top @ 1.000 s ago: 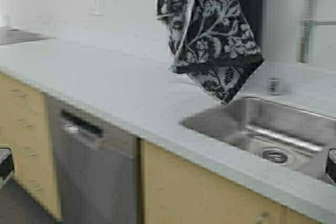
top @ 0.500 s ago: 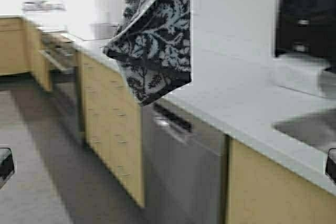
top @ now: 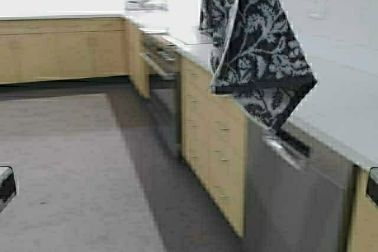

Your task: Get the cloth and wipe up the spill under the wine glass

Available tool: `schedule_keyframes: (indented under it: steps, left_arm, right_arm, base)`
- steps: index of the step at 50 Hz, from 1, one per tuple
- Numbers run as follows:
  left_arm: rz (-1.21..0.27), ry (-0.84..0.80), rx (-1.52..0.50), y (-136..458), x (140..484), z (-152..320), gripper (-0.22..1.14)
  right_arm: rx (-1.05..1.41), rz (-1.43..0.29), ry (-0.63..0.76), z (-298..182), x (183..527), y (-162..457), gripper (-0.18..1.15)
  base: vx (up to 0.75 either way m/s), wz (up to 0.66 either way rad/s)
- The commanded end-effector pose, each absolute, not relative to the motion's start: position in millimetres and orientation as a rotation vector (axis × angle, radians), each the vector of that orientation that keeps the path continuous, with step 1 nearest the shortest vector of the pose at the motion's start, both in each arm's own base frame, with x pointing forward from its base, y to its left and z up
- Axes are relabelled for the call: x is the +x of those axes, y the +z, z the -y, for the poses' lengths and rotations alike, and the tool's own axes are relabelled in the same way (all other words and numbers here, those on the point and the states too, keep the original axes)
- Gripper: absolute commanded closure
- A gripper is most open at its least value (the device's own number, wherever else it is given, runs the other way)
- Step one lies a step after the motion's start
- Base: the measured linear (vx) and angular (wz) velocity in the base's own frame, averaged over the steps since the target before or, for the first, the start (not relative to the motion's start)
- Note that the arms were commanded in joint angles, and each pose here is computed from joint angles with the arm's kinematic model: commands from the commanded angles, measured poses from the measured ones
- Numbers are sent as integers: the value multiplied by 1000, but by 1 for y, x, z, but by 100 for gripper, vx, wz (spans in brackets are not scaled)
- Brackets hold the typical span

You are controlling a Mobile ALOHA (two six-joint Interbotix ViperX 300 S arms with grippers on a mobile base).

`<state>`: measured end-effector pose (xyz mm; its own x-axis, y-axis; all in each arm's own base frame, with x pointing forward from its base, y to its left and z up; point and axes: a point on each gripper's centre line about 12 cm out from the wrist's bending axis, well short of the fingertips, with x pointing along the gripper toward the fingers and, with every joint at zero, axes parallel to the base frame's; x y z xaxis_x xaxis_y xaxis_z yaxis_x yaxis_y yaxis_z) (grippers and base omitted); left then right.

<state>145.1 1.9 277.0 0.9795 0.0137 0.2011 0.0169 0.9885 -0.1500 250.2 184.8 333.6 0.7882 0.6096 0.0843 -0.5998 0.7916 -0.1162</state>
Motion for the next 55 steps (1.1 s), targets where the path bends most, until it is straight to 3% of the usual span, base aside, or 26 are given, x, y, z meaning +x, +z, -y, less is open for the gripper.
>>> schedule_keyframes:
  steps: [1,33,55]
  left_arm:
    - [211,-1,-150,282,147,-2,89]
    - [185,-1,-158,278,151,-2,89]
    - [185,0,-155,278,151,-2,89]
  right_arm:
    - [-66,171,646,-183,249,348,91]
    - [-73,164,588,-167,258,343,91]
    - [-66,155,585,-166,258,340,91]
  base:
    - [1,45]
    - [3,43]
    - [7,65]
